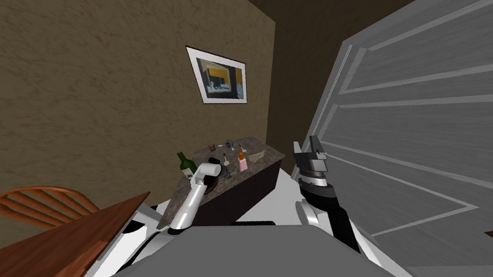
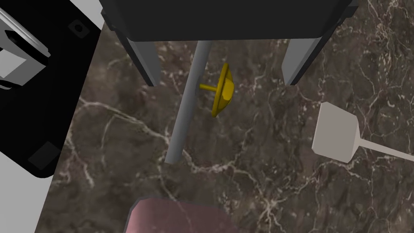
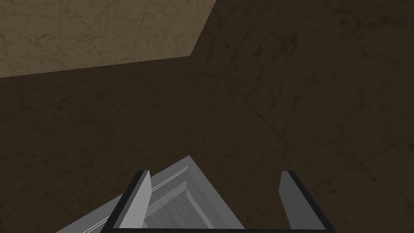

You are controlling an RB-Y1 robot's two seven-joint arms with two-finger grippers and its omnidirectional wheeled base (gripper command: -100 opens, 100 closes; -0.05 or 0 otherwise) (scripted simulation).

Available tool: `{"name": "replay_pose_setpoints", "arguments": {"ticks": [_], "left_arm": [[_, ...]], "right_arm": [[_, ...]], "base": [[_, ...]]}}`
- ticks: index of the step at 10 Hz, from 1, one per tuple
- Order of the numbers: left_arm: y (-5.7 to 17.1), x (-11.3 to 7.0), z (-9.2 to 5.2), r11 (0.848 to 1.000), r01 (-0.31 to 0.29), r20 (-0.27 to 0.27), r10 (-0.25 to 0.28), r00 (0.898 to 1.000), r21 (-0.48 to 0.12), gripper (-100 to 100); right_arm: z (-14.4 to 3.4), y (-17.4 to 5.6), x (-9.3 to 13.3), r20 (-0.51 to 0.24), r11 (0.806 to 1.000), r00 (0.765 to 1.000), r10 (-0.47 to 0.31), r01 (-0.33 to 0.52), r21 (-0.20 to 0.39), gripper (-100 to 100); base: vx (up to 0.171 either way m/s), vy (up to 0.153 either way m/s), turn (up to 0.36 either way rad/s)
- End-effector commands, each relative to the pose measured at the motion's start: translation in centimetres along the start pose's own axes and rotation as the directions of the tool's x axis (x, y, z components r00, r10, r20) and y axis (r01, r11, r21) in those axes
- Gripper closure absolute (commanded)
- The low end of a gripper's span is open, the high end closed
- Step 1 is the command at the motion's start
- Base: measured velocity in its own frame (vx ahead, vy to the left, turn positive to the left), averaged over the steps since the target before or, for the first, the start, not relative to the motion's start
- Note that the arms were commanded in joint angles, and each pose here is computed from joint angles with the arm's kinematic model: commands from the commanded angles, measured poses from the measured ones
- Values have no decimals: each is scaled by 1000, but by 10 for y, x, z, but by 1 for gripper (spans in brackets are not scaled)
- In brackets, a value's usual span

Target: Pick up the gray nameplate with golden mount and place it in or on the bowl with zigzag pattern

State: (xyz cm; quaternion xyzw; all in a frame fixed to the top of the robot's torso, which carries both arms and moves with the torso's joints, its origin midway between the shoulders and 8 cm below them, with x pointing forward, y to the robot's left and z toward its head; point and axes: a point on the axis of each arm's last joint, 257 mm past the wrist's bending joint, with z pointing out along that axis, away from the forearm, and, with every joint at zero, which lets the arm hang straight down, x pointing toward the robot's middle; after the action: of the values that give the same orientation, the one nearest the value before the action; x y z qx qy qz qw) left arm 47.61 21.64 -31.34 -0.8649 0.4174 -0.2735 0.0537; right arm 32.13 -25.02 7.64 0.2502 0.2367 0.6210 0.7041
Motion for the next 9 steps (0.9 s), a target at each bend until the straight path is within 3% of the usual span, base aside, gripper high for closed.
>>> {"name": "replay_pose_setpoints", "arguments": {"ticks": [1,4,5,9], "left_arm": [[1,-3,8,1000,0,0,0,1000,0,-100],[1,-5,13,1000,1,1,-1,1000,0,-100],[1,-5,13,1000,0,0,0,1000,1,100],[1,-4,13,1000,-1,-1,1,1000,1,100]], "right_arm": [[0,0,0,0,1000,1000,0,0,0,0],[0,0,0,0,1000,1000,0,0,0,0],[0,0,0,0,1000,1000,0,0,0,0],[0,0,0,0,1000,1000,0,0,0,0]], "base": [[17,-8,-6],[20,-14,-2],[0,0,0],[0,0,0]]}}
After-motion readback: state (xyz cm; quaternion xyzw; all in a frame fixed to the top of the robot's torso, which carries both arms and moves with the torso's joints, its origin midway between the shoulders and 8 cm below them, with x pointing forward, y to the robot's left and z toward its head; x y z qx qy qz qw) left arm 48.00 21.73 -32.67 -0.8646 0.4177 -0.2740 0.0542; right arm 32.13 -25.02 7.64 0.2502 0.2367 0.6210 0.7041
